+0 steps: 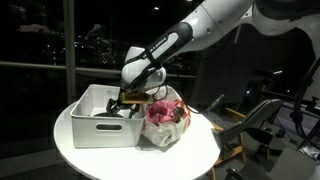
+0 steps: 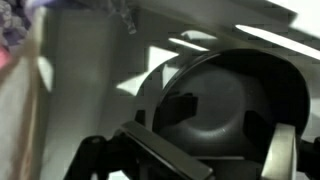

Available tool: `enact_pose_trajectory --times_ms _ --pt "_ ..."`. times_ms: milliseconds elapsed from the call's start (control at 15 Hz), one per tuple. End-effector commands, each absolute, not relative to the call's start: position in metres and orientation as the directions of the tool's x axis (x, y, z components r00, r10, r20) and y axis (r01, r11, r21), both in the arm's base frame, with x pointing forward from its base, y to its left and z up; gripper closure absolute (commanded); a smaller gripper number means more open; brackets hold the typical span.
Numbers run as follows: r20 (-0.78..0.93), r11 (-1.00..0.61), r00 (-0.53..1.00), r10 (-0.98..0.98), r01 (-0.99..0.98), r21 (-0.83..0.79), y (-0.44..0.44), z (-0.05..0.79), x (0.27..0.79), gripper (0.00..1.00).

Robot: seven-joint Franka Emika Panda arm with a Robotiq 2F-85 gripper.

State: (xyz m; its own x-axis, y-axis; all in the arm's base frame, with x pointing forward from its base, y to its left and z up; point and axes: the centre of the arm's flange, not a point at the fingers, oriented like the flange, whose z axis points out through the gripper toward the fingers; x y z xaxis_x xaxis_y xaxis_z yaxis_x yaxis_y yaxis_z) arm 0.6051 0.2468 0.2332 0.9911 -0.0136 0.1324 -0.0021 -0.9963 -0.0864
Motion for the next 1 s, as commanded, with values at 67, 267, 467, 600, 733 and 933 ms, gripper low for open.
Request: enact_pose_trajectory --times_ms 67,267,467,600,733,933 --pt "0.122 -0.999 0.992 -0.008 -0.001 -0.053 0.256 0.205 0.635 0.00" --pt "0.111 -0.999 0.994 -0.012 -0.008 -0.038 0.254 0.190 0.641 0.25" --pt "0.110 -0.999 0.994 -0.018 -0.014 -0.031 0.252 0.182 0.646 0.42" --pt "0.110 -0.999 0.994 -0.024 -0.021 -0.033 0.251 0.180 0.649 0.58" --pt "0.110 -0.999 0.993 -0.033 -0.029 -0.041 0.251 0.181 0.651 0.73" --pt "0.113 -0.998 0.993 -0.043 -0.037 -0.055 0.251 0.183 0.654 0.96"
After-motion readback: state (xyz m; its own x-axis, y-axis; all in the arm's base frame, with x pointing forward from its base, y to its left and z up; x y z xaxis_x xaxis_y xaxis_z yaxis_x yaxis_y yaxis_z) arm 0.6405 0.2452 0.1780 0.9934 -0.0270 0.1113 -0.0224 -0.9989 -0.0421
